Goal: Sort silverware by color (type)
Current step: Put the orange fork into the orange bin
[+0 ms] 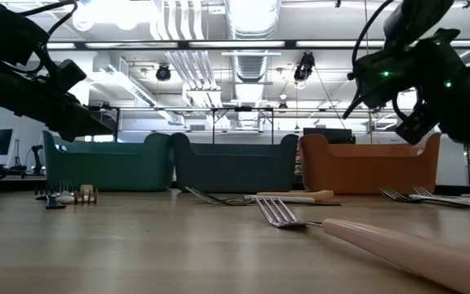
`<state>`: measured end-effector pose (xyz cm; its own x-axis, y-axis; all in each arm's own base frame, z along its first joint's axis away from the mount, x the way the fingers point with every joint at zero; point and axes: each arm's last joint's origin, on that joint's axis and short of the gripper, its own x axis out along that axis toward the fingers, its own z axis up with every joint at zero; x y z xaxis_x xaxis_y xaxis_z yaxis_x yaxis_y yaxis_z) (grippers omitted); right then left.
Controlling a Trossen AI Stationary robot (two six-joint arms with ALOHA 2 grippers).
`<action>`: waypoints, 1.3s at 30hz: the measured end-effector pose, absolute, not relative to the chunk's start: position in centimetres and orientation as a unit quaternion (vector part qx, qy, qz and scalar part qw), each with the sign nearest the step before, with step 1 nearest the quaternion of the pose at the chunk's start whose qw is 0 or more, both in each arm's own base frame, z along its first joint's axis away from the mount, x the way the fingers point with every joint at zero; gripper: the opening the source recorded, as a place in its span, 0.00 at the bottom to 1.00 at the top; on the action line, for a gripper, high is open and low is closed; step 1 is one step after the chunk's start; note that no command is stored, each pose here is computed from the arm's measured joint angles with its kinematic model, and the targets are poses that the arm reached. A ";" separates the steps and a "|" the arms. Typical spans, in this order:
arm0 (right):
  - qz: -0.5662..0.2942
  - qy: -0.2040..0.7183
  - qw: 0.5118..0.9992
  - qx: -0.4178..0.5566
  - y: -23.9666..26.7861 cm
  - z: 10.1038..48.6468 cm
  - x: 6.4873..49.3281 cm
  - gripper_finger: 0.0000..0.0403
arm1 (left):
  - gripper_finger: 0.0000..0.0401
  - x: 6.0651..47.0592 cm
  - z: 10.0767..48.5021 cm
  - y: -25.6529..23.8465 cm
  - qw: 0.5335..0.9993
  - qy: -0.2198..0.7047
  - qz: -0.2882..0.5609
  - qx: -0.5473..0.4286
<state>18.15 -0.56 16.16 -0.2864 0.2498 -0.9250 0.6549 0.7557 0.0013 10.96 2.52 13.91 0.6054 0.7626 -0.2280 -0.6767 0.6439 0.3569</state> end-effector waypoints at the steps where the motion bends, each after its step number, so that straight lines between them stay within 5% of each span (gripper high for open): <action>1: -0.191 0.772 0.531 0.292 -0.6 16.0 18.1 0.35 | 0.21 11.0 13.9 2.5 0.888 0.182 0.405 0.118; 30: -0.191 0.733 0.569 0.319 -0.4 12.7 16.1 0.31 | 0.21 11.0 13.9 2.5 0.888 0.182 0.405 0.118; 39: -0.191 0.735 0.569 0.315 -0.4 12.7 16.1 0.11 | 0.21 11.0 13.9 2.5 0.888 0.182 0.405 0.118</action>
